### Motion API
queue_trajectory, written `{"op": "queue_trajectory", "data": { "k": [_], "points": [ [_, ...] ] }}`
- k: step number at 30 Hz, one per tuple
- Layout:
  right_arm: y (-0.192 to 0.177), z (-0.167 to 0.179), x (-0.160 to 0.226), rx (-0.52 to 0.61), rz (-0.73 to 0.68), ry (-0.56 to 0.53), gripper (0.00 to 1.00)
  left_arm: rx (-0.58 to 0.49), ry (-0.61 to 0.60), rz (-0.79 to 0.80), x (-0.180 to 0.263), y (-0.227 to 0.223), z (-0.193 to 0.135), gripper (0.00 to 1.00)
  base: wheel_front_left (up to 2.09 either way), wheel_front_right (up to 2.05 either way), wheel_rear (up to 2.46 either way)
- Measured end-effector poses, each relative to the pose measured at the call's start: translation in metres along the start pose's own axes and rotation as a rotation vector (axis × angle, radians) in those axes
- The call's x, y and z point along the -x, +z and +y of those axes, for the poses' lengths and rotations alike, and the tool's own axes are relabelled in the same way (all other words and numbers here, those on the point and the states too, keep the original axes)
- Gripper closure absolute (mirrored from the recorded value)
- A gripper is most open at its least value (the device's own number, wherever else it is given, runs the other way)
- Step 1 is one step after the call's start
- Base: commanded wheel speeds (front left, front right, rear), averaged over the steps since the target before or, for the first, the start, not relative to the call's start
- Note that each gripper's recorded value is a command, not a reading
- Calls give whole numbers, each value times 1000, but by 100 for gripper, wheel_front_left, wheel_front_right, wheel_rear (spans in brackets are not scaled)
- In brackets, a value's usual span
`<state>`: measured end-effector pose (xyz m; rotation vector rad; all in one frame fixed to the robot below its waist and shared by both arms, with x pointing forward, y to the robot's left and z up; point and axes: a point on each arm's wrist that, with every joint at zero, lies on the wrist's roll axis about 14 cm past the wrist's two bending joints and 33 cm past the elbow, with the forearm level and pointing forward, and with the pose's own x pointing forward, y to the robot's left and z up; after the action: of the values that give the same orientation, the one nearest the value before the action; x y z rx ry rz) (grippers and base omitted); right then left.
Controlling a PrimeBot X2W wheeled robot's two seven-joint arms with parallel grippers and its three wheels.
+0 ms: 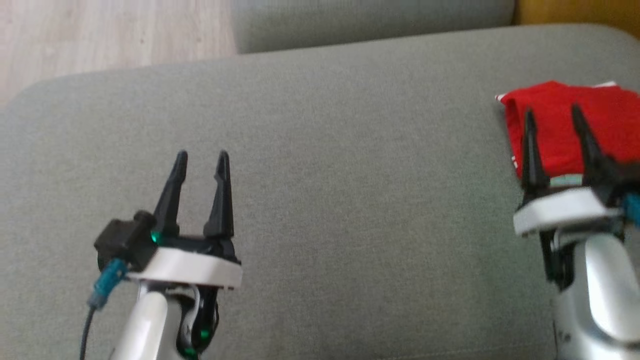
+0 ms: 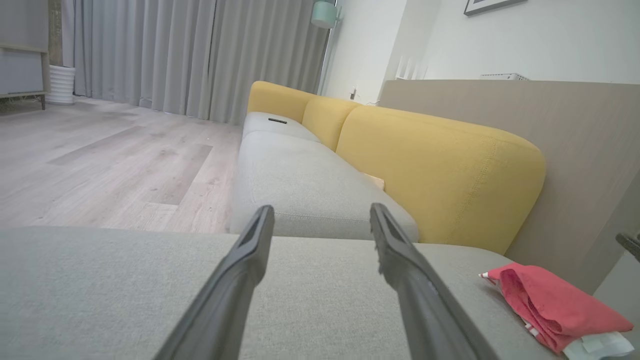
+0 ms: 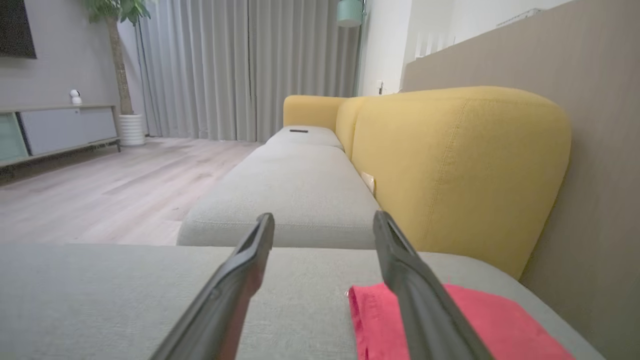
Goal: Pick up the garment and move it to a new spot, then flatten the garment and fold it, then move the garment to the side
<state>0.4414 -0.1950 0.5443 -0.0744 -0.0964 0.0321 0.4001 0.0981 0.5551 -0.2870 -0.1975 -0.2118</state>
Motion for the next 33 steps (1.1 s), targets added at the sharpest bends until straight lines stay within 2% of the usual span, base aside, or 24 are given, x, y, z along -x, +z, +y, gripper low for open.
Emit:
{"op": "queue_trajectory", "data": {
  "k": [3,8,14,33],
  "points": [
    [-2,1,15,-43,-17,-10,0,-11,9,7,12,0,1,0,0,0,0],
    [-10,5,35,-178,-28,-18,0,-15,28,30,28,-4,5,0,0,0,0],
    [-39,26,61,-189,56,28,0,-16,50,47,39,-8,9,0,0,0,0],
    [-32,24,63,-188,24,23,0,-42,83,64,46,-13,13,0,0,0,0]
  ]
}}
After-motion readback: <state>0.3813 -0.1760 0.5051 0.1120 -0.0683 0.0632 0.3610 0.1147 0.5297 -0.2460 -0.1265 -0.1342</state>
